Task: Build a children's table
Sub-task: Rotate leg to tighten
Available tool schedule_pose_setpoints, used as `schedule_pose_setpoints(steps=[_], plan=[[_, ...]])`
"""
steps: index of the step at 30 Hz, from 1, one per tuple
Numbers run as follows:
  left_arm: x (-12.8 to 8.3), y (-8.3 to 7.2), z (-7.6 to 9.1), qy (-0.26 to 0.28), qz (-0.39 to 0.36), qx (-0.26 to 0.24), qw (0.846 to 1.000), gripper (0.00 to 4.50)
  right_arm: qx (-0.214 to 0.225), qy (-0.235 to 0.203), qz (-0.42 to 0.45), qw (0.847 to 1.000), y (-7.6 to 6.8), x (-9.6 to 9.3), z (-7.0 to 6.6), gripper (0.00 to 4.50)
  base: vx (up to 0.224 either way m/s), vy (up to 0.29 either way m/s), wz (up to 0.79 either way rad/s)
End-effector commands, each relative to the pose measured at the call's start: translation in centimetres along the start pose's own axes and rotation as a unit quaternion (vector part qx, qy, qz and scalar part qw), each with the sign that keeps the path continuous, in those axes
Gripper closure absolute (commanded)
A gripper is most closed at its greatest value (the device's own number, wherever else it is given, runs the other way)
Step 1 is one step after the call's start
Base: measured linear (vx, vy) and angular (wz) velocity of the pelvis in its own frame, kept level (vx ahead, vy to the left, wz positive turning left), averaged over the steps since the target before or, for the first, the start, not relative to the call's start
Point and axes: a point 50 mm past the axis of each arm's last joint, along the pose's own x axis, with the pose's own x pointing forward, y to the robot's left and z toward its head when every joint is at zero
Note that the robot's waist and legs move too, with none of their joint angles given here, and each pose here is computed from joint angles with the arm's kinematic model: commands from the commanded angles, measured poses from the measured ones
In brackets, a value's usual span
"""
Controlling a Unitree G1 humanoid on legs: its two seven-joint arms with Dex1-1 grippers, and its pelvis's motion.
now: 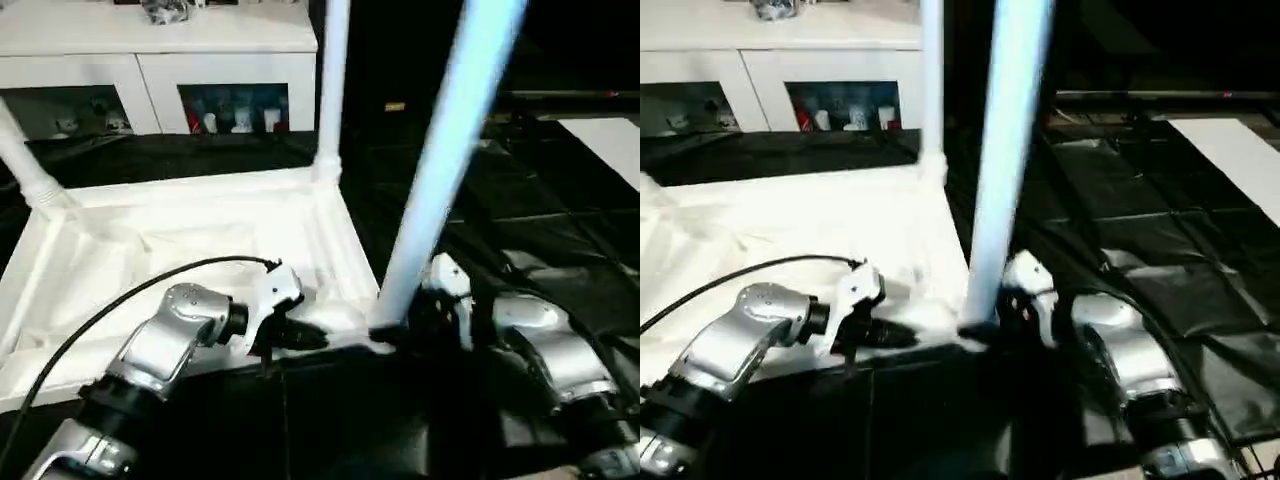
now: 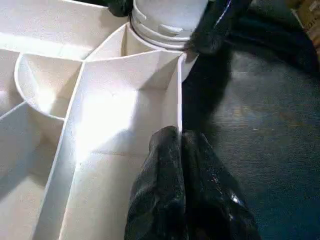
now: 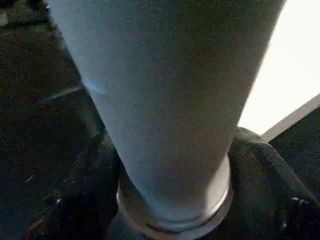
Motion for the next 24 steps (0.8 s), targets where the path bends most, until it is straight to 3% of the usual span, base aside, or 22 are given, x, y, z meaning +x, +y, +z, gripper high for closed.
schedule_pose_setpoints(steps=[1, 9, 10, 16, 24], plan=[[0.48, -0.61, -0.11, 0.003, -0.029, -0.003, 1.0, 4.5, -0.011, 0.018, 0.018, 1.0, 0.21, 0.25, -0.06, 1.25, 0.0, 0.0, 0.0], [0.35, -0.49, -0.09, 0.007, -0.025, -0.003, 1.0, 4.5, 0.0, -0.009, 0.004, 1.0, -0.28, 0.67, 0.62, 1.25, 0.0, 0.0, 0.0], [0.33, -0.47, -0.08, 0.008, -0.025, -0.003, 1.0, 4.5, 0.006, -0.013, 0.005, 1.0, -0.31, 0.64, 0.64, 1.41, 0.0, 0.0, 0.0], [0.2, -0.42, -0.14, 0.01, -0.024, -0.003, 1.0, 4.5, 0.025, -0.017, 0.011, 0.999, -0.2, 0.68, 0.39, 1.79, 0.0, 0.0, 0.0], [0.11, -0.51, -0.27, 0.013, -0.027, -0.006, 1.0, 4.5, 0.03, -0.009, 0.016, 0.999, 0.04, 0.83, -0.05, 1.84, 0.0, 0.0, 0.0]])
